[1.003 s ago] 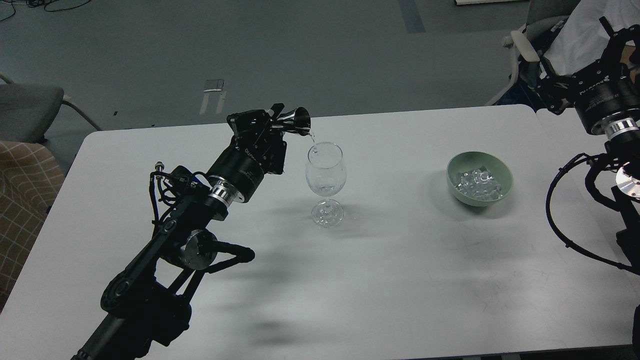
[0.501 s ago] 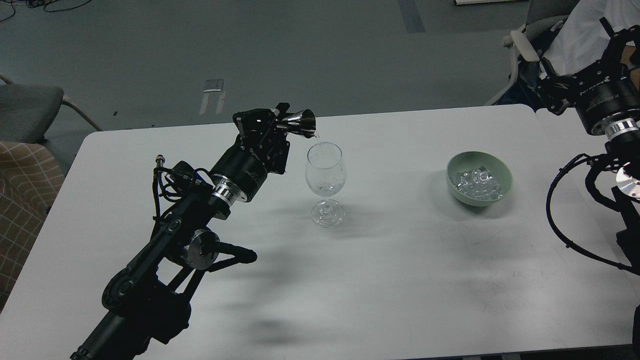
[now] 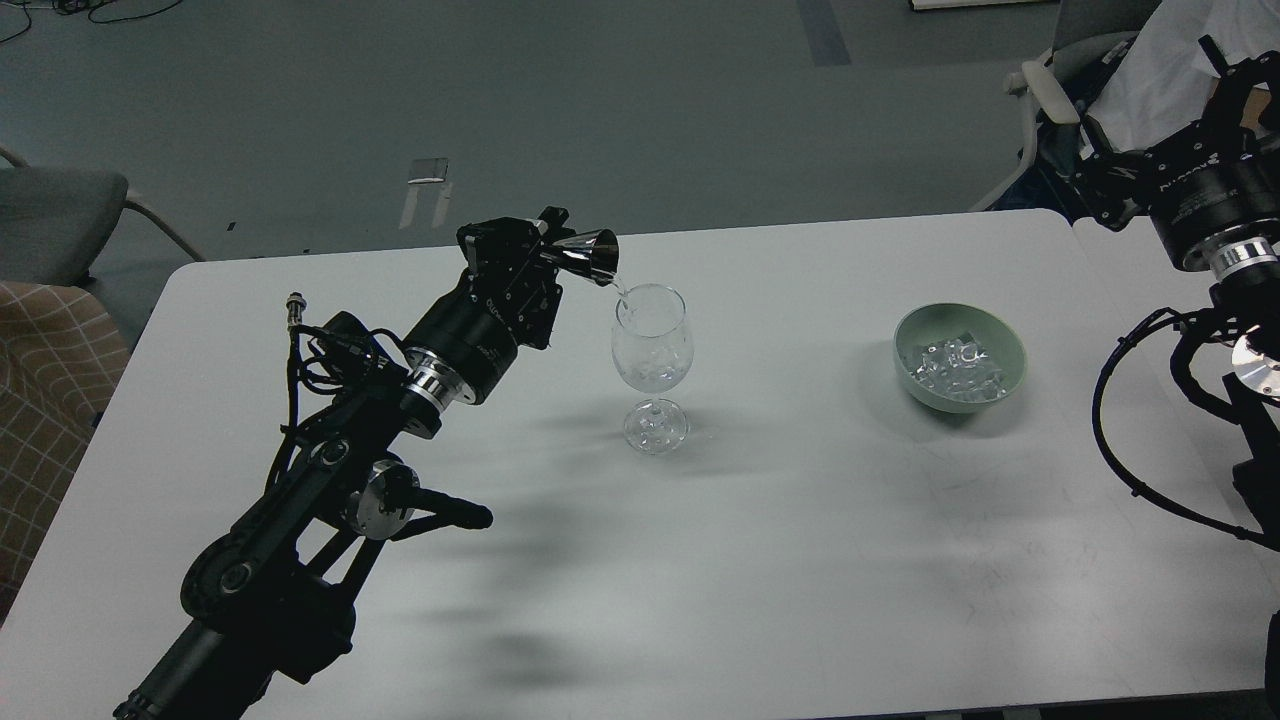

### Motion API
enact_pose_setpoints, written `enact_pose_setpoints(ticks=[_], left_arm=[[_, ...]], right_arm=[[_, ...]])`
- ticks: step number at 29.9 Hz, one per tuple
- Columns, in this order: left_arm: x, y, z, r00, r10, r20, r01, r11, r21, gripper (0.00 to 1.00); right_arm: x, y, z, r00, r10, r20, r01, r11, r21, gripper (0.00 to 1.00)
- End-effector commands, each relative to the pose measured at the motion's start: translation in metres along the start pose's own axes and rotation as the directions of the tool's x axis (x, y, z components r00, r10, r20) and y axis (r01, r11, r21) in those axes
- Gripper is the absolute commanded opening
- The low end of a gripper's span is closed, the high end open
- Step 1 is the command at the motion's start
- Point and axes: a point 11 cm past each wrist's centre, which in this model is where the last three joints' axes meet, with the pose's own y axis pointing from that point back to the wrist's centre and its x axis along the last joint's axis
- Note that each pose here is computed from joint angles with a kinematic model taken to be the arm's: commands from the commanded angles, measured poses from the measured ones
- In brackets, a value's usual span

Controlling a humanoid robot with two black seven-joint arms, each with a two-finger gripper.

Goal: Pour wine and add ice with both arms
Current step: 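Tilt the jigger over the wine glass rim with the left gripper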

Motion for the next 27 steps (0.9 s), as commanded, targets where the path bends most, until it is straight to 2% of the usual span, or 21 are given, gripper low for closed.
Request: enact_pose_setpoints(ticks=[1,7,27], left_arm=[[-0.003,-0.003,0.006,1.0,-0.012,0.02,0.013,1.0,-0.012,0.0],[-0.02,-0.011,0.005,0.995,-0.074,0.066,0.074,0.997,0.007,0.0],[-0.021,-0.013,0.008,0.986,-0.088,0.144,0.089,0.996,0.001,0.0]], right_arm=[[0.0,0.0,0.001,1.0,0.002,0.001,-0.002,1.0,-0.001,1.0],[0.001,0.0,0.0,1.0,0.002,0.002,-0.002,1.0,0.001,1.0],[0.002,0.001,-0.002,1.0,0.002,0.001,-0.002,1.0,0.003,1.0]])
